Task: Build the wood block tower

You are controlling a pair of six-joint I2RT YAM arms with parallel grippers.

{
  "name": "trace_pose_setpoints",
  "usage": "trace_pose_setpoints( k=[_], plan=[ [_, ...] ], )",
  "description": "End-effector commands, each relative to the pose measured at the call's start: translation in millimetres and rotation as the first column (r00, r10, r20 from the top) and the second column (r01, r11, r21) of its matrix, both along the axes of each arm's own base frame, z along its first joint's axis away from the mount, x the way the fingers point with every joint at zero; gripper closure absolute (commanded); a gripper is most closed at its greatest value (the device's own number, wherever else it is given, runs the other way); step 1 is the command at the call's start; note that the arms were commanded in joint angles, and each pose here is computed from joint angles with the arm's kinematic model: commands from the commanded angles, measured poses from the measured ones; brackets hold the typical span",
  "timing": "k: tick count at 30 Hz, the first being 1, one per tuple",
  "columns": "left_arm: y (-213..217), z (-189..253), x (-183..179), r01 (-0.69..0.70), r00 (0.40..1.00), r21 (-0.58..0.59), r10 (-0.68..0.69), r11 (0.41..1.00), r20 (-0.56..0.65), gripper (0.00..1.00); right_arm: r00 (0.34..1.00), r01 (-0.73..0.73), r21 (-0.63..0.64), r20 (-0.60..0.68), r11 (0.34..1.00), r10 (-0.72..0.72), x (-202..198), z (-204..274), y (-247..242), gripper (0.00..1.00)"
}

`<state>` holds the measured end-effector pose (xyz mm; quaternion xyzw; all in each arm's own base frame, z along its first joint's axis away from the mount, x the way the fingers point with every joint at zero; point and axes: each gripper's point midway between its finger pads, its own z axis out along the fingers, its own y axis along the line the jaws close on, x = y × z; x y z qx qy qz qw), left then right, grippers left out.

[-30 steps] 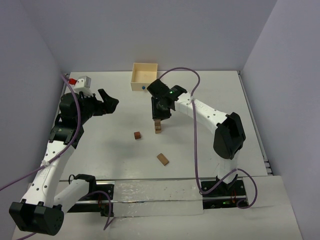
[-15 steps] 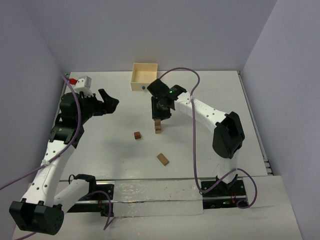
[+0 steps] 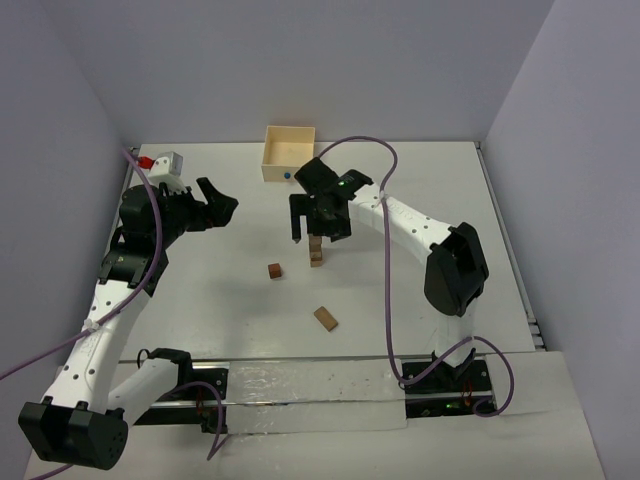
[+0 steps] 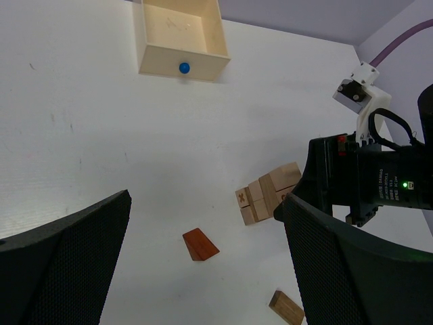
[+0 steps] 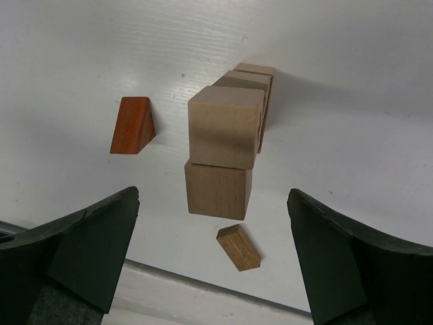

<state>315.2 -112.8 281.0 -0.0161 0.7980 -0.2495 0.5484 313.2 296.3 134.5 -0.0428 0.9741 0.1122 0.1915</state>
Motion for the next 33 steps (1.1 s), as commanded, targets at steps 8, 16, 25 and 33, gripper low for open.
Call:
trace_pose_setpoints(
  k=[8, 16, 25, 33],
  plan=[
    [0, 39, -1, 0.019, 0.994, 0.003, -0.02, 1.0, 0.108, 0.01, 0.975, -0.2, 0.121, 0.127, 0.972, 0.185, -52, 40, -9, 0.01],
    [-3, 31, -4, 0.044, 0.992, 0.009, -0.045, 0.999, 0.115, 0.01, 0.904, -0.414, 0.1, 0.162, 0.905, 0.396, -120, 10, -45, 0.09],
    [5, 39, -6, 0.01, 0.99, 0.041, -0.015, 0.999, 0.139, 0.01, 0.799, -0.585, -0.055, 0.127, 0.809, 0.587, -163, -47, -18, 0.12],
    [10, 33, -8, -0.006, 0.991, 0.059, -0.002, 0.998, 0.136, 0.01, 0.828, -0.55, -0.172, 0.012, 0.817, 0.56, -155, -91, -16, 0.27]
  ],
)
